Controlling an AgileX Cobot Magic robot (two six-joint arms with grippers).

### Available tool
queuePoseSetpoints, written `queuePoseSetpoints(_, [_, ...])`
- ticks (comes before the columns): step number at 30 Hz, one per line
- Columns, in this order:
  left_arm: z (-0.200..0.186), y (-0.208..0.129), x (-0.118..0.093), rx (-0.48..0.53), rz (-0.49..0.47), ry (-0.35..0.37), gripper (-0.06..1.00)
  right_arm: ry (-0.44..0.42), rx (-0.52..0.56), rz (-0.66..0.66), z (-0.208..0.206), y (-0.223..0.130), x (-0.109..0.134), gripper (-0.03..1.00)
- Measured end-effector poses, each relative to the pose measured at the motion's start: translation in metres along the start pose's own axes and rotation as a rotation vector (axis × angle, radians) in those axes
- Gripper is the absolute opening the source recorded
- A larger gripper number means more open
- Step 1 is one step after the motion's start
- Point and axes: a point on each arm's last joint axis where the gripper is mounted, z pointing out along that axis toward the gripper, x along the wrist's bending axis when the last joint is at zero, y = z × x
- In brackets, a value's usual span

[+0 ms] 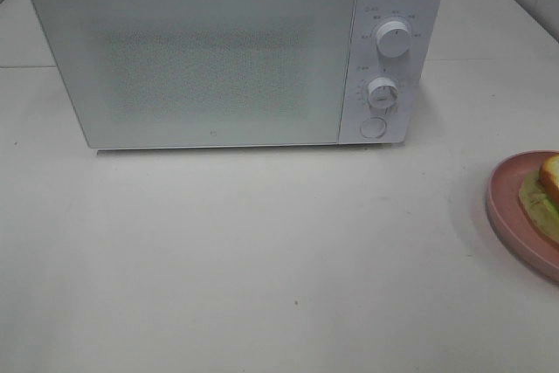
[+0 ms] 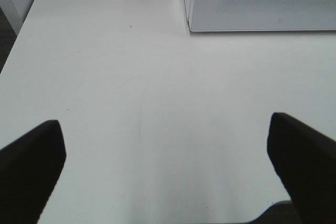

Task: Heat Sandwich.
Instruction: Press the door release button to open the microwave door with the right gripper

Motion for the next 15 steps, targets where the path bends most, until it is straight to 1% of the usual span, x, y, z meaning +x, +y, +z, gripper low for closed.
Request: queuePoseSetpoints(15, [0.0000, 0.0000, 0.0000, 0.000, 0.000, 0.000, 0.99, 0.000, 0.000, 0.000, 0.0000, 0.0000, 0.0000, 0.76])
